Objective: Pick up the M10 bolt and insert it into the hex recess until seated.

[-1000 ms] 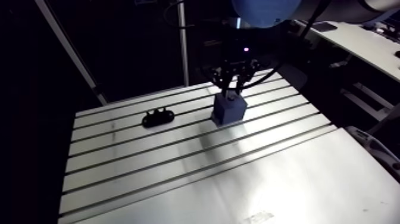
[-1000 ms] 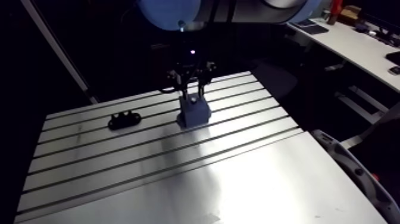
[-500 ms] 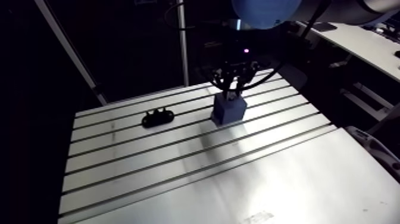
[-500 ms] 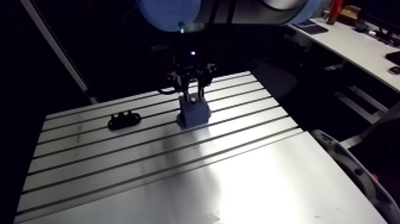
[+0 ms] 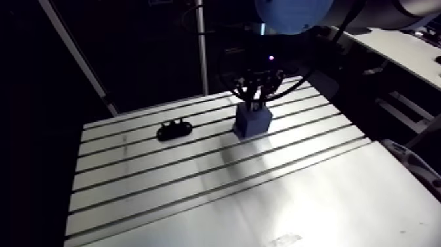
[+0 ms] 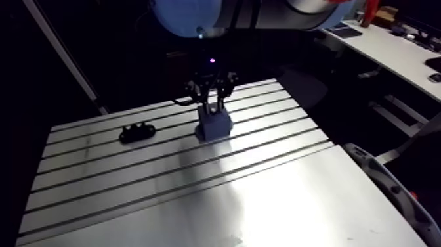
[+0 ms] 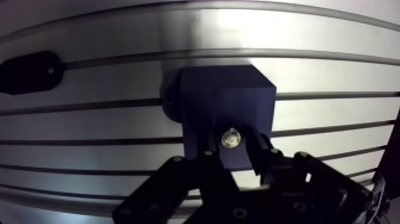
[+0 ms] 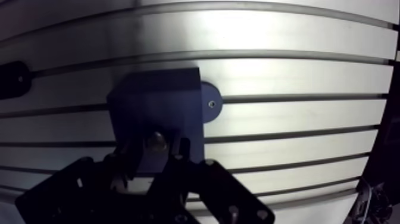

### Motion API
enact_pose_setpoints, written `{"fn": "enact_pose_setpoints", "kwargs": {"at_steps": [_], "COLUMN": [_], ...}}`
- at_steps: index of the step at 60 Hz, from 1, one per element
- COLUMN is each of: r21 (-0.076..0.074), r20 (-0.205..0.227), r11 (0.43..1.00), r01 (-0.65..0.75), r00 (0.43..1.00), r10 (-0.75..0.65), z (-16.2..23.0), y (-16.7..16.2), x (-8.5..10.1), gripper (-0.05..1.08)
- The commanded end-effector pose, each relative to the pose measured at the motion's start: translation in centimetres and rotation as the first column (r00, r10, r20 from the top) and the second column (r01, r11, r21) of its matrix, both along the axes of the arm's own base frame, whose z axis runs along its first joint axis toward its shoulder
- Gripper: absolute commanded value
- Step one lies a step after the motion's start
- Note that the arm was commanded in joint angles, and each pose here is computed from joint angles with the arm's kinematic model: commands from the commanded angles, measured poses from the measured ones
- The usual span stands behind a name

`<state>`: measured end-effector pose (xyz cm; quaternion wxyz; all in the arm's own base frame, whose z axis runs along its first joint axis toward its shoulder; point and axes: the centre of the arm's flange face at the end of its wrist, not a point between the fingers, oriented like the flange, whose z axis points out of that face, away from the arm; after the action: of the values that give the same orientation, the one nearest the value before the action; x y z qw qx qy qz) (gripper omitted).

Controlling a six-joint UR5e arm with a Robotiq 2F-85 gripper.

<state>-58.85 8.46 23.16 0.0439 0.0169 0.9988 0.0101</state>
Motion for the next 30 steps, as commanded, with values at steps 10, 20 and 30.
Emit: {"fn": "enact_pose_setpoints", "kwargs": {"at_steps": [10,20,30], "r21": [0.002,0.001,0.0], "r20": [-0.001,0.002,0.0], "r11": [1.0,1.0,1.0], "r01": [0.0,0.0,0.0], "r00": [1.0,1.0,1.0], "r10": [0.0,0.0,0.0], "z": [0.02,-0.12,-0.09], "y": [0.01,0.0,0.02], "x": [0.01,0.04,-0.06], "gripper": [0.63,0.65,0.67]}}
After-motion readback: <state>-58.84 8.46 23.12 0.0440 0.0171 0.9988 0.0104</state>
